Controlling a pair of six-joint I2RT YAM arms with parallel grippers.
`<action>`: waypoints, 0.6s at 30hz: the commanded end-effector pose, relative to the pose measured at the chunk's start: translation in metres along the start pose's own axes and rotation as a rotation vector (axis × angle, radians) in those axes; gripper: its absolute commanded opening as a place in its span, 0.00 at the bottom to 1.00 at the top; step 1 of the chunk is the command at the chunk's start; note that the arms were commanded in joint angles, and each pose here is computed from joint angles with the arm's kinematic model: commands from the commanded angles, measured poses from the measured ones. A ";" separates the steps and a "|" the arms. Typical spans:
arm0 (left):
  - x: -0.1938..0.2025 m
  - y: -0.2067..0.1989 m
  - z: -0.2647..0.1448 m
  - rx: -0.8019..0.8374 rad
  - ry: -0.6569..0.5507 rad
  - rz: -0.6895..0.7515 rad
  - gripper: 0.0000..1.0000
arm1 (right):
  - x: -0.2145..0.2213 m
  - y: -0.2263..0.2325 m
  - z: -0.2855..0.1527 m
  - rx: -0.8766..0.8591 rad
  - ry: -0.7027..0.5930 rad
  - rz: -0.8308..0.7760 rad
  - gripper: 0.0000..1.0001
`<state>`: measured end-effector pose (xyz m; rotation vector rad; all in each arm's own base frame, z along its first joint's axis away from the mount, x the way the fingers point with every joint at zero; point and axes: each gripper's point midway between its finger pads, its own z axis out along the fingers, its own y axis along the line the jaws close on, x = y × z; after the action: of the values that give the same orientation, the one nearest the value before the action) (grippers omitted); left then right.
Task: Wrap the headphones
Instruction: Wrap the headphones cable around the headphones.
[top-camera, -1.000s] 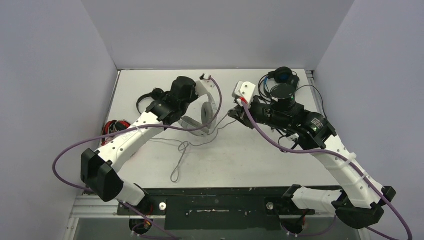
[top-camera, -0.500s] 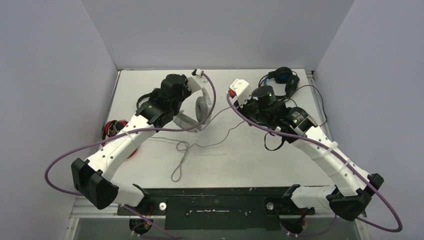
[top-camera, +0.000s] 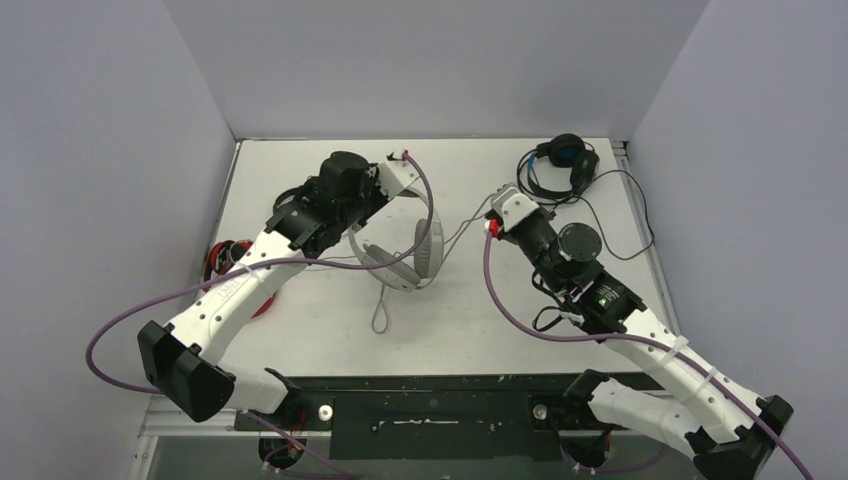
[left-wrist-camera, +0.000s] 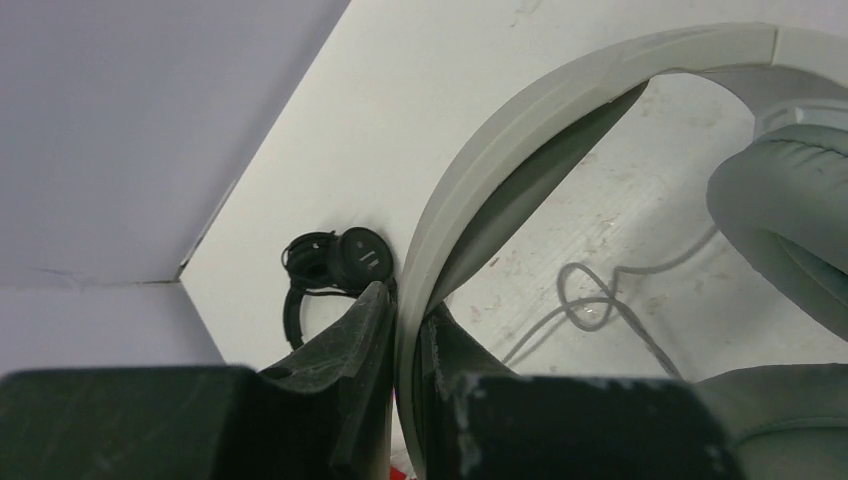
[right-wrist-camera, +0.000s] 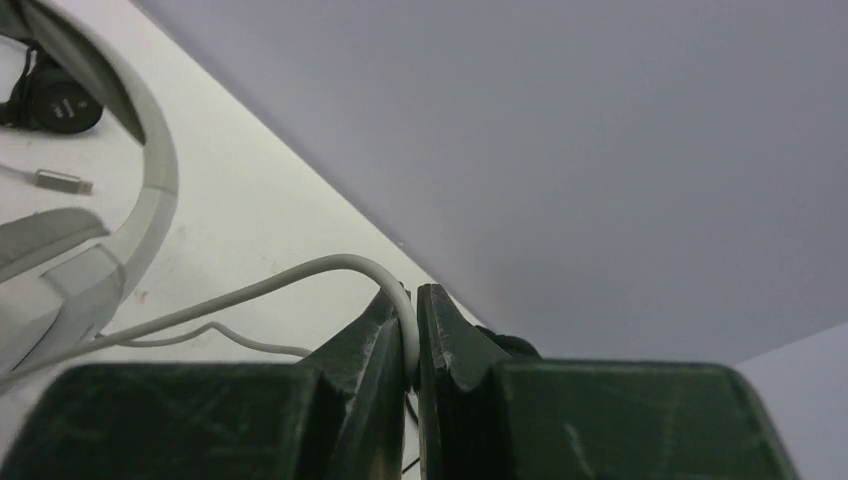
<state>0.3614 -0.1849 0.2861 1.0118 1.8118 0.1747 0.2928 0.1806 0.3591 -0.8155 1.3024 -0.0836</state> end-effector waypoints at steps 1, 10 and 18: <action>-0.059 0.011 -0.042 0.070 -0.229 -0.138 0.00 | -0.029 -0.048 0.013 0.188 -0.122 0.005 0.00; -0.106 -0.034 -0.103 0.402 -0.452 -0.308 0.00 | -0.014 -0.055 0.039 0.112 -0.277 0.230 0.00; -0.161 -0.030 -0.151 0.550 -0.616 -0.697 0.00 | -0.016 -0.022 0.052 -0.070 -0.406 0.398 0.09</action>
<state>0.2728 -0.2515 0.3683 0.8163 1.7084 -0.6647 0.3593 0.1774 0.3598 -0.5885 1.2170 0.2099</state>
